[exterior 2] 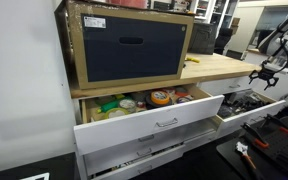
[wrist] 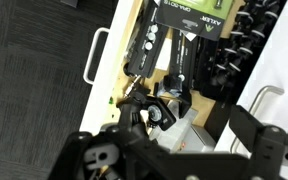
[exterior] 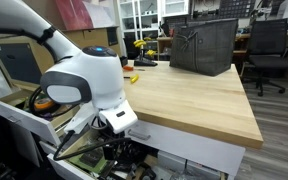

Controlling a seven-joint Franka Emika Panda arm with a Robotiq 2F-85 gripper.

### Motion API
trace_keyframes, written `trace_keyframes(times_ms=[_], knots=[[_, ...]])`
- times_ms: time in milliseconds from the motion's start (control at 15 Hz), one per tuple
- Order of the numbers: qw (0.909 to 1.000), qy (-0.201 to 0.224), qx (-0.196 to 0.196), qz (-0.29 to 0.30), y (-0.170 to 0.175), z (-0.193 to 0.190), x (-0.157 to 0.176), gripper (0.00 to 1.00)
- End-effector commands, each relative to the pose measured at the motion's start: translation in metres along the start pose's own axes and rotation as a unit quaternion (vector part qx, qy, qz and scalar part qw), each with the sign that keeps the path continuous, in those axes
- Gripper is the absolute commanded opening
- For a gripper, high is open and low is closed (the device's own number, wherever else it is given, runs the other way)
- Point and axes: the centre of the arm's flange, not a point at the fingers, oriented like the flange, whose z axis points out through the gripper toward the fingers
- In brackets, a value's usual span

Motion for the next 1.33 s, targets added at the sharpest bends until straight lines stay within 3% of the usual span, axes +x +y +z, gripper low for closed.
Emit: trace_keyframes(times_ms=[0, 333, 533, 1267], knots=[[0.9988, 0.013, 0.028, 0.038, -0.018, -0.011, 0.024, 1.00], [0.9965, 0.041, 0.026, 0.068, -0.028, -0.008, 0.051, 1.00], [0.9962, 0.035, 0.024, 0.076, -0.031, 0.007, 0.057, 1.00], [0.9989, 0.035, 0.001, 0.032, -0.073, 0.071, 0.035, 1.00]])
